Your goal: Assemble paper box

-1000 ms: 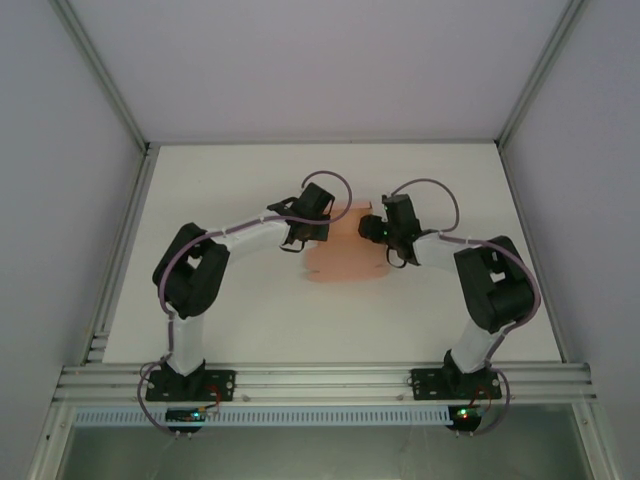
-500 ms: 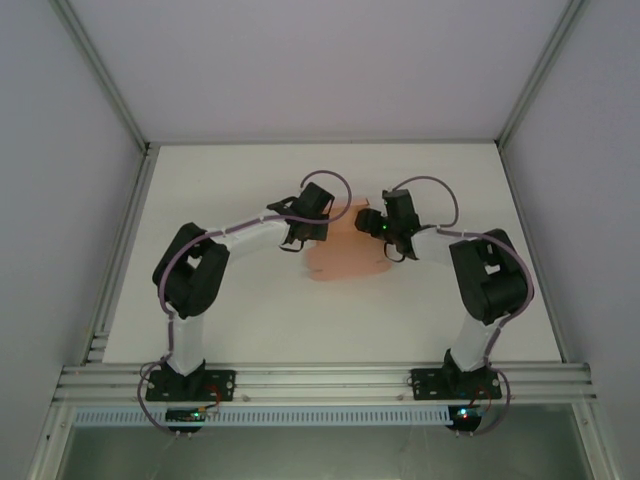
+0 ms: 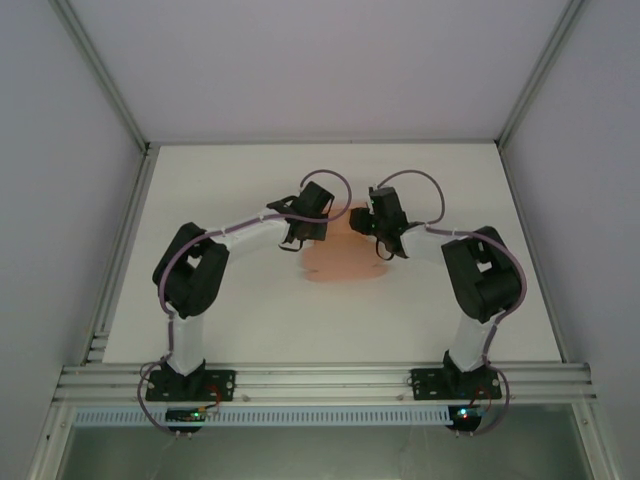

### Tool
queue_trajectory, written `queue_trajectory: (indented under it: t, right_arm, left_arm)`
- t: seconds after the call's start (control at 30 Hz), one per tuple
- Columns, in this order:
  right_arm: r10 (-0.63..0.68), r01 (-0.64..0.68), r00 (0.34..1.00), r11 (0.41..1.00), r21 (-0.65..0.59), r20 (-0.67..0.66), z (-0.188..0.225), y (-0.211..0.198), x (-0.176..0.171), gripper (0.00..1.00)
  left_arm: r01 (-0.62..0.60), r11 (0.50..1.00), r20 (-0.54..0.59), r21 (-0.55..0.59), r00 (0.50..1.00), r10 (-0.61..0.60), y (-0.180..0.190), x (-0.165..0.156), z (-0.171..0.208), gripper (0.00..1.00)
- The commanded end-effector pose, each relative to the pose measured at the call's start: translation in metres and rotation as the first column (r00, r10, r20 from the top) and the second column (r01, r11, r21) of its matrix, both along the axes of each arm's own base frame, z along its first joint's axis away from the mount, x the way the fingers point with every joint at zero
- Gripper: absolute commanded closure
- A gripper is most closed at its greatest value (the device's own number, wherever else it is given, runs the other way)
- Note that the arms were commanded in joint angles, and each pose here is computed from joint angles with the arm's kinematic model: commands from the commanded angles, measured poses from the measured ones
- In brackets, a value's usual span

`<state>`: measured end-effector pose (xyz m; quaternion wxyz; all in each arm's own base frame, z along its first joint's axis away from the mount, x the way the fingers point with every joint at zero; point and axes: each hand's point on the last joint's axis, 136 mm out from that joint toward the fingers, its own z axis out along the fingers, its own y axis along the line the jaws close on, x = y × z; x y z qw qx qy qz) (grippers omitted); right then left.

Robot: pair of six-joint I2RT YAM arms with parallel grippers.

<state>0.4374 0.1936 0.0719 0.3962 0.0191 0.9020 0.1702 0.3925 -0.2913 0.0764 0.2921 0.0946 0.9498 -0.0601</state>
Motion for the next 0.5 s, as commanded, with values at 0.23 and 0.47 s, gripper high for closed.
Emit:
queue_trajectory:
  t: [0.23, 0.47]
  right_arm:
    - [-0.048, 0.033, 0.996, 0.985, -0.167, -0.081, -0.034, -0.028, -0.026, 0.53]
    - [-0.039, 0.032, 0.998, 0.99, -0.137, -0.049, -0.025, -0.03, -0.021, 0.6]
  left_arm:
    - [0.025, 0.986, -0.166, 0.168, 0.986, 0.003, 0.03, -0.028, -0.045, 1.0]
    - [0.029, 0.985, -0.169, 0.17, 0.986, 0.0, 0.031, -0.03, -0.045, 1.0]
